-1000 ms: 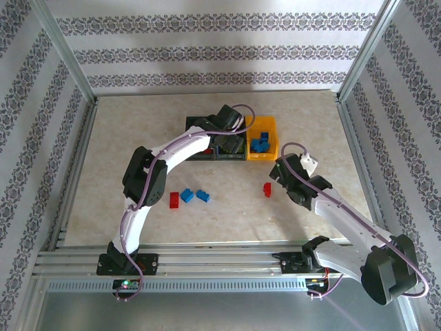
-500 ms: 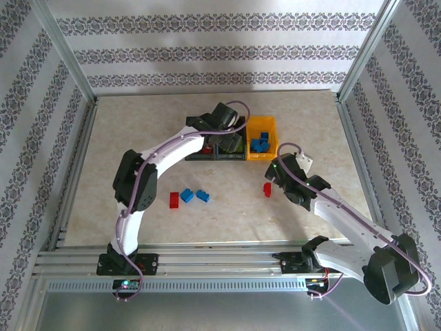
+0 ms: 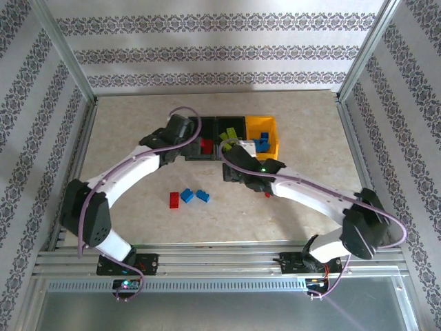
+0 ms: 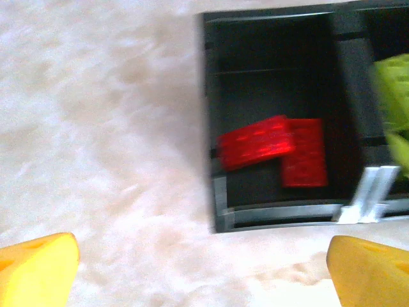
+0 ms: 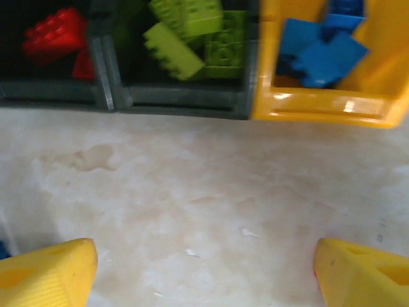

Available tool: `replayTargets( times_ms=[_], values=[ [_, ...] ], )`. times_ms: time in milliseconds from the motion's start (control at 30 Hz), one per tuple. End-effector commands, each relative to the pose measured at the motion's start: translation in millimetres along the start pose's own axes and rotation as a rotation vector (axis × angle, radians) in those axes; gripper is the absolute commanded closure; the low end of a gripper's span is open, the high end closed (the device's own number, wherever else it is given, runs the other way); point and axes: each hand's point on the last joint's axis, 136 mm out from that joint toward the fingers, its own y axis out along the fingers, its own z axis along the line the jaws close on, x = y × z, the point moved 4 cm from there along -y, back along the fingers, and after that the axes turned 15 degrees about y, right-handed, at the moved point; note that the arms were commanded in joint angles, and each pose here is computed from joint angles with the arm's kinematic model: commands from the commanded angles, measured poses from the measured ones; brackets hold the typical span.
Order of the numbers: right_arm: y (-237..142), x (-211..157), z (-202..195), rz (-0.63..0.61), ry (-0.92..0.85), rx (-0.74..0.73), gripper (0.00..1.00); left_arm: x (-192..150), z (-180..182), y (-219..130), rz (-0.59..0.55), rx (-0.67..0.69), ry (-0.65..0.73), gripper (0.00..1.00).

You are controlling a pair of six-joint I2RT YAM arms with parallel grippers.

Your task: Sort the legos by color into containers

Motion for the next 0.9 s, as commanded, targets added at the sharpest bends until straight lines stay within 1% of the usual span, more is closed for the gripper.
replayTargets(
  times_ms=[0, 67, 167, 300, 367, 500, 667, 867],
  values=[
    [6.3, -12.3, 29.8, 0.086, -0.152, 0.06, 0.16, -12.8, 36.2, -3.8, -0.026, -0.002, -0.224, 0.0],
    [10.9, -19.7, 43.8, 0.128, -0.195, 0.083, 0.18, -30.7, 55.1, -3.1, -0.02, -0.003, -0.319, 0.0],
    [19.3, -31.2, 57.2, 0.189, -0.236, 0.106, 0.2, -57.7, 81.7, -6.1, -0.007, 0.046, -0.423, 0.0],
    [30.1, -46.1, 65.4, 0.275, -0.265, 0.118, 0.25, -79.1, 104.8, -14.6, -0.014, 0.106, -0.49, 0.0],
    [35.3, -54.6, 68.7, 0.317, -0.281, 0.119, 0.27, -83.4, 111.3, -18.8, -0.024, 0.131, -0.501, 0.0],
    [41.4, -70.9, 80.6, 0.373, -0.317, 0.137, 0.29, -87.1, 118.1, -23.3, -0.036, 0.158, -0.515, 0.0],
    [49.0, -83.7, 92.8, 0.415, -0.355, 0.156, 0.31, -88.4, 120.5, -22.2, -0.042, 0.161, -0.534, 0.0],
    [61.4, -91.6, 97.3, 0.446, -0.368, 0.148, 0.31, -90.2, 119.5, -19.4, -0.042, 0.148, -0.55, 0.0]
  ],
)
